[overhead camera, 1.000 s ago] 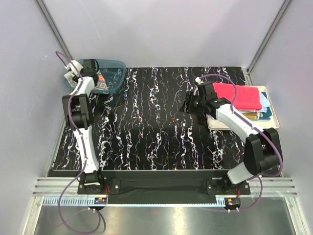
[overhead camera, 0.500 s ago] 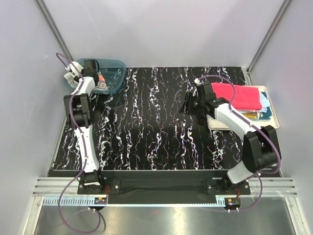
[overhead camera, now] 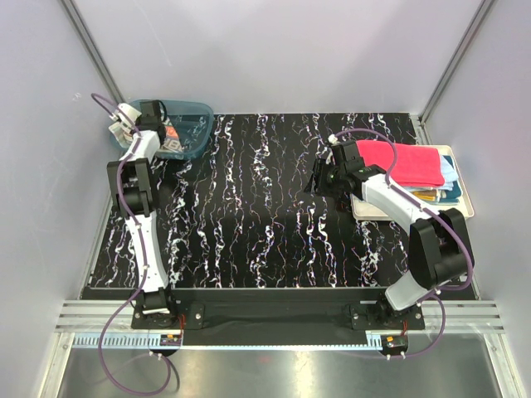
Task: Fold and stack the towels
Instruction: Grab crumpled towel
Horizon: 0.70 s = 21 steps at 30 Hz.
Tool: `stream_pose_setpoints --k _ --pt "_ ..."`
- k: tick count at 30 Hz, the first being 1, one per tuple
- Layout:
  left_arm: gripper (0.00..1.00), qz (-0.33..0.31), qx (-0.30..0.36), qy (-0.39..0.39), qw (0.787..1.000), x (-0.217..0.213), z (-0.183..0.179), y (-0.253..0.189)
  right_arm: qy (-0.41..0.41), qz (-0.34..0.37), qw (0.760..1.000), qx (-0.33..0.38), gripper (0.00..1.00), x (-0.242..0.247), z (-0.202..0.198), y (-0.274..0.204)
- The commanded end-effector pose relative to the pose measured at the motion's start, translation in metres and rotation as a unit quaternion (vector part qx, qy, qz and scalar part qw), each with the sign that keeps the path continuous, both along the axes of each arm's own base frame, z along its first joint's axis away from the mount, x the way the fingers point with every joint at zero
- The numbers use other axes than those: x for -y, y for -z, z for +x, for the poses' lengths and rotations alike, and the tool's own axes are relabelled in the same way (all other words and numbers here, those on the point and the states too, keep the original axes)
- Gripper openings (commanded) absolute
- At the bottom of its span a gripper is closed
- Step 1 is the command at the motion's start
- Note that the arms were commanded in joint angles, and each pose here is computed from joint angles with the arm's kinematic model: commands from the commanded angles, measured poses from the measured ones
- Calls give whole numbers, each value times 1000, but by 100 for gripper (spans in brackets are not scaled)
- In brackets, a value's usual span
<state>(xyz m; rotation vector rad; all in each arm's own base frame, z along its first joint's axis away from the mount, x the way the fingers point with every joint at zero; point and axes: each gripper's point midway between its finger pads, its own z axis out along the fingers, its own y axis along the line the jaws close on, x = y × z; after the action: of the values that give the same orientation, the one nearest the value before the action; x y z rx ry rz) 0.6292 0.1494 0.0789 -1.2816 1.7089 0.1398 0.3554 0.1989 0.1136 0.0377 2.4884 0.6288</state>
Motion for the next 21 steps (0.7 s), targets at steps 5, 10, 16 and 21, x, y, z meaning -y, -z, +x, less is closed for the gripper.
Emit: stream_pose_setpoints --k 5,10,16,21 --pt "0 8 171 53 984 22 23 -96 -13 20 999 30 52 -14 13 -21" --pt "0 14 237 92 967 62 12 -139 -11 19 999 33 52 -13 15 -22" --pt "0 29 292 124 948 105 -8 -183 -11 16 999 37 52 -12 17 -23" --pt "0 31 326 138 935 138 -27 -216 -12 15 999 44 52 -13 18 -27"
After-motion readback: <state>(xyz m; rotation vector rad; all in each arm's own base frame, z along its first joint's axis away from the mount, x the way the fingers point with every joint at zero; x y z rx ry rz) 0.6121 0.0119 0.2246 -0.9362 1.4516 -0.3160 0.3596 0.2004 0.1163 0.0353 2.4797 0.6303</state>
